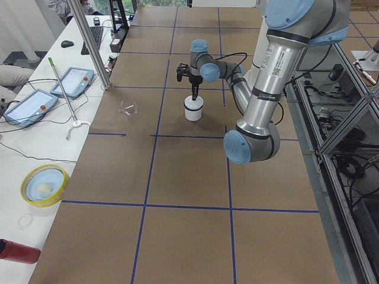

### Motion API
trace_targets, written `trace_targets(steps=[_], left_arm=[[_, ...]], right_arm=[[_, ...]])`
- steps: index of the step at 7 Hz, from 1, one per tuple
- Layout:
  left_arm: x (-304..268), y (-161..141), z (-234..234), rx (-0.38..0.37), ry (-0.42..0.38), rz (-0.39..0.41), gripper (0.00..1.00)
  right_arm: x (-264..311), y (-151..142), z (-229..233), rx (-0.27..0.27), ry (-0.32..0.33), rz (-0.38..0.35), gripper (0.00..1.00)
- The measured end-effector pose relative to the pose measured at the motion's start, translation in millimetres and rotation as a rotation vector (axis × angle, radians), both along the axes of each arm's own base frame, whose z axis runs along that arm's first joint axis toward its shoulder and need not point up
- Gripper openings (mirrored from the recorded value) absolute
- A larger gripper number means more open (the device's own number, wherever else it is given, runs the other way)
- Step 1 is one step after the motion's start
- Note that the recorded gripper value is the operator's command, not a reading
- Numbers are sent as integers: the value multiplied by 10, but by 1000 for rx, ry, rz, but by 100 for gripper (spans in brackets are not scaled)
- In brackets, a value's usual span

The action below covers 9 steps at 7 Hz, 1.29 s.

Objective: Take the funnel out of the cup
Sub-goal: 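Lower the lid onto the mug and open the left gripper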

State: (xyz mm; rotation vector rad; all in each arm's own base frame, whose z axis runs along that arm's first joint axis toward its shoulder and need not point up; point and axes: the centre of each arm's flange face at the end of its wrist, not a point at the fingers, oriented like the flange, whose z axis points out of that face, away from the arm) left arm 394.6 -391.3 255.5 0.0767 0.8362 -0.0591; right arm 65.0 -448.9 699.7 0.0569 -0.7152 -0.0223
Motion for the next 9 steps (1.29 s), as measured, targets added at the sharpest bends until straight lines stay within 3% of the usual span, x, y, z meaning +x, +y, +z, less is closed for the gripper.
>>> trace_targets(steps=[4, 5, 6, 7, 9], left_arm=[[54, -21, 41, 2, 3, 2, 0], [58, -22, 46, 2, 4, 3, 18], [59, -21, 46, 3, 4, 3, 51], [59, -21, 46, 3, 4, 3, 100], [51, -25, 58, 0, 3, 0, 100]], right_arm=[[0, 0, 0, 0, 0, 0, 100], [0, 0, 0, 0, 0, 0, 100], [0, 0, 0, 0, 0, 0, 100], [0, 0, 0, 0, 0, 0, 100], [0, 0, 0, 0, 0, 0, 100]])
